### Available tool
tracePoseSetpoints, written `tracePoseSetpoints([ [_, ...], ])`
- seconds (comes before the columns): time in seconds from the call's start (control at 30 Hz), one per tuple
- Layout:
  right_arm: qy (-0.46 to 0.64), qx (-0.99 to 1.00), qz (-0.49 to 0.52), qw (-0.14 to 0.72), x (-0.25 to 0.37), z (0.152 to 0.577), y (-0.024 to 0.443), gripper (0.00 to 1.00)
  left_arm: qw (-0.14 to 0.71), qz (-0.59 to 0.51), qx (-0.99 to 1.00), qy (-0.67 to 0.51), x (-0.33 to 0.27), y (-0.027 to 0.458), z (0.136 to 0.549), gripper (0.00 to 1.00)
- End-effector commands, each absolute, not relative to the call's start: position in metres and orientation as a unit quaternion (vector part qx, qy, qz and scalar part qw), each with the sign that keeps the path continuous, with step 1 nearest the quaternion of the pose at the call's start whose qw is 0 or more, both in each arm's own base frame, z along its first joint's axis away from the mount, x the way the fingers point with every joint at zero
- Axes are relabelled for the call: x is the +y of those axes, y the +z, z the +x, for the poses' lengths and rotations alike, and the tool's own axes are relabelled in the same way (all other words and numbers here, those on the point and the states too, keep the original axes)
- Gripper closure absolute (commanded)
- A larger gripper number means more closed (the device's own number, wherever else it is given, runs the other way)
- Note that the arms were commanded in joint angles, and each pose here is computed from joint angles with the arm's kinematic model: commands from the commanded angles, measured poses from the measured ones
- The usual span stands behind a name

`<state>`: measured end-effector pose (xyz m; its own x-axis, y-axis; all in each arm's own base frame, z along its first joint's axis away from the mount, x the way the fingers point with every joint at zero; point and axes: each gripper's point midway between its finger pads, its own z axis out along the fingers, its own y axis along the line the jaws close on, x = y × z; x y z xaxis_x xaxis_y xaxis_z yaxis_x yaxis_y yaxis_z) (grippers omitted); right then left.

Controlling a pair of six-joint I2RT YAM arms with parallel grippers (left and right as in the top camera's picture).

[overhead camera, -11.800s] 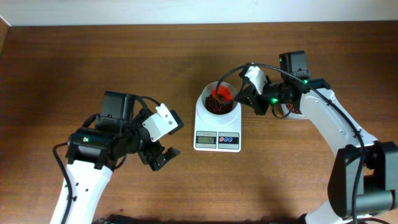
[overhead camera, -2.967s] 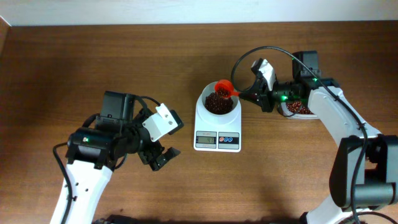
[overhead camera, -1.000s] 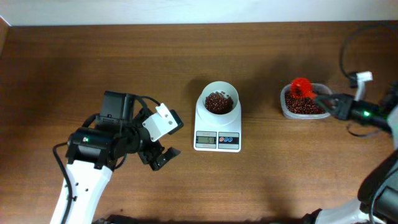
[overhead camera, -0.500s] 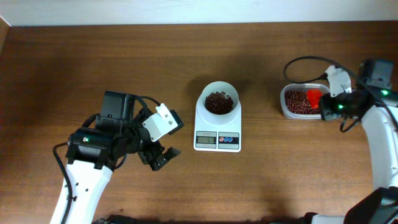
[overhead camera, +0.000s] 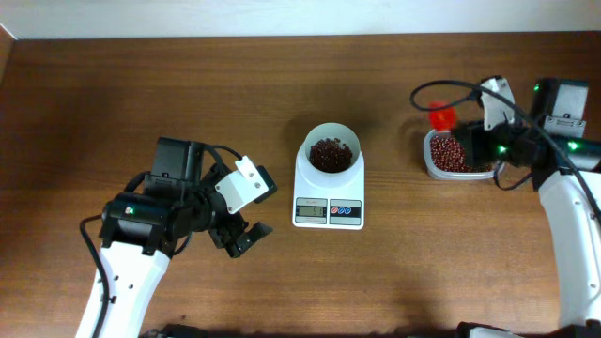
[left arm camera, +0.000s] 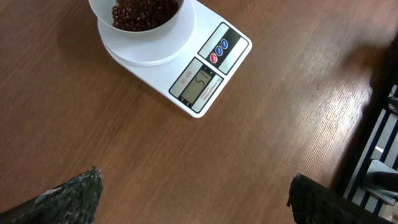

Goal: Scoop and weigh 50g on scale

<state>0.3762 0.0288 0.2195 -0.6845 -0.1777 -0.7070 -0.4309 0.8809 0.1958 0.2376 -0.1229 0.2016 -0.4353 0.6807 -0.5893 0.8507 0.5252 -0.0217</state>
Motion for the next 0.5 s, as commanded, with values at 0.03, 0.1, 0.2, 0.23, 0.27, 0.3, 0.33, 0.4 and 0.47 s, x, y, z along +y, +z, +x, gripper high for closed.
tracePoseSetpoints([
  [0.03, 0.284, 0.831, -0.294, 0.376, 0.111, 0.365, 0.241, 0.96, 0.278, 0.468, 0.824, -0.157, -0.123, 0.209, 0.241, 0.01],
  [0.1, 0.256, 0.842, -0.326, 0.346, 0.134, 0.368, 0.217, 0.96, 0.278, 0.468, 0.824, -0.157, -0.123, 0.209, 0.241, 0.01],
  [0.2, 0.249, 0.839, -0.37, 0.313, 0.175, 0.37, 0.185, 0.96, 0.278, 0.468, 0.824, -0.156, -0.123, 0.209, 0.241, 0.01],
  [0.23, 0.246, 0.838, -0.377, 0.309, 0.182, 0.372, 0.178, 0.96, 0.278, 0.468, 0.824, -0.156, -0.123, 0.209, 0.241, 0.01],
  [0.27, 0.235, 0.84, -0.383, 0.303, 0.187, 0.375, 0.169, 0.96, 0.278, 0.468, 0.824, -0.156, -0.123, 0.209, 0.241, 0.01],
  [0.3, 0.221, 0.845, -0.387, 0.296, 0.19, 0.377, 0.159, 0.96, 0.278, 0.468, 0.824, -0.157, -0.123, 0.209, 0.241, 0.01],
  [0.33, 0.211, 0.849, -0.389, 0.289, 0.191, 0.378, 0.152, 0.96, 0.278, 0.468, 0.824, -0.157, -0.123, 0.209, 0.241, 0.01],
  [0.4, 0.186, 0.859, -0.392, 0.272, 0.191, 0.379, 0.136, 0.96, 0.278, 0.468, 0.824, -0.156, -0.123, 0.209, 0.241, 0.01],
  [0.47, 0.163, 0.865, -0.395, 0.263, 0.192, 0.381, 0.125, 0.96, 0.278, 0.468, 0.824, -0.157, -0.123, 0.209, 0.241, 0.01],
])
